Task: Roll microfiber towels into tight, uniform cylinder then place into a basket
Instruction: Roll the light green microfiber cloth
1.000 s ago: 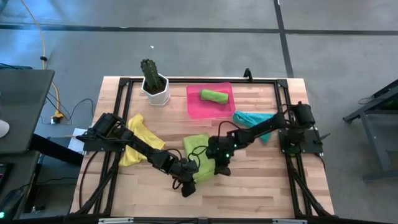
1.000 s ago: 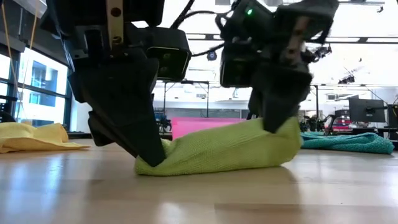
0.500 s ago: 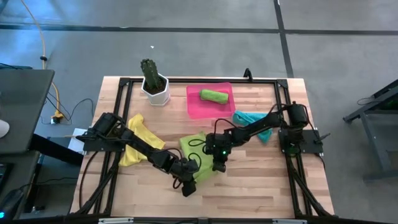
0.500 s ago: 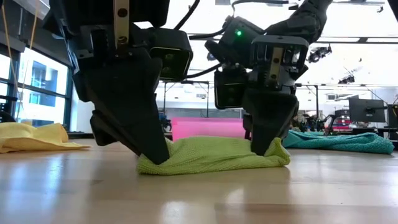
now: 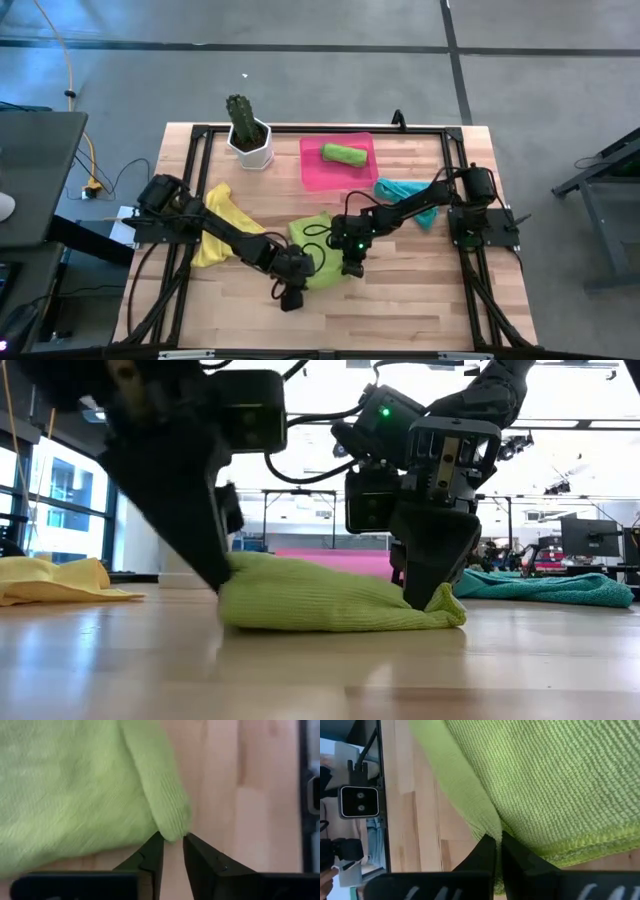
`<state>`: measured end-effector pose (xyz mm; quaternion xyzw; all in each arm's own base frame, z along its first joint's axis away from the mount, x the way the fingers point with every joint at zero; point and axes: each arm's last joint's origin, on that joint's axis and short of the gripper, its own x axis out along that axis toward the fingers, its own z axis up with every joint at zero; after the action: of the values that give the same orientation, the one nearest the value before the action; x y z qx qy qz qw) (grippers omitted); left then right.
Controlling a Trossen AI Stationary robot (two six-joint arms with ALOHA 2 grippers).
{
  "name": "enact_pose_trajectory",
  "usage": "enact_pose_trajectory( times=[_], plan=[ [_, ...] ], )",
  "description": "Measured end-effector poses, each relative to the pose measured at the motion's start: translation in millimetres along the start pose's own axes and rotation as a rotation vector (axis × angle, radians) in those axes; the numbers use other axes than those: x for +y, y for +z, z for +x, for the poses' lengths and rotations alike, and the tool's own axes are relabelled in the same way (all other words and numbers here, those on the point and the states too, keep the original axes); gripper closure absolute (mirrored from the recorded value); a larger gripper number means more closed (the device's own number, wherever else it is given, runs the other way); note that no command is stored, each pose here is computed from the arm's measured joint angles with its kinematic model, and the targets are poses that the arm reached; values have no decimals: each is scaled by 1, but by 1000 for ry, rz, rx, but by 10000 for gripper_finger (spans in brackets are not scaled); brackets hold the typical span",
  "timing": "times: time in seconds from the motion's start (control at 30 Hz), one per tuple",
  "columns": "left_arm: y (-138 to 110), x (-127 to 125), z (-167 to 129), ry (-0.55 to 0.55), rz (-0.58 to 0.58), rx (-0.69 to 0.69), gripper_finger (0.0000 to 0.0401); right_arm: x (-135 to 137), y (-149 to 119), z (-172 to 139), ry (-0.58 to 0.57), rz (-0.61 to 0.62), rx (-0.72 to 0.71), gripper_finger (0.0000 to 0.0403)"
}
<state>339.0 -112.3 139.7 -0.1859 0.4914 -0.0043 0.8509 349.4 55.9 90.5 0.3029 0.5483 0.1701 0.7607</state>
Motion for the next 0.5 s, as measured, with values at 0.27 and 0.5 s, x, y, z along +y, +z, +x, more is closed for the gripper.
enact_pose_trajectory(
  times=[0.27, 0.5],
  plan=[
    [-5, 16, -1, 81, 10, 108, 321, 0, 0, 0, -2, 0, -3, 395],
    [4, 11, -25, 6, 55, 70, 321, 0, 0, 0, -4, 1, -4, 392]
  ],
)
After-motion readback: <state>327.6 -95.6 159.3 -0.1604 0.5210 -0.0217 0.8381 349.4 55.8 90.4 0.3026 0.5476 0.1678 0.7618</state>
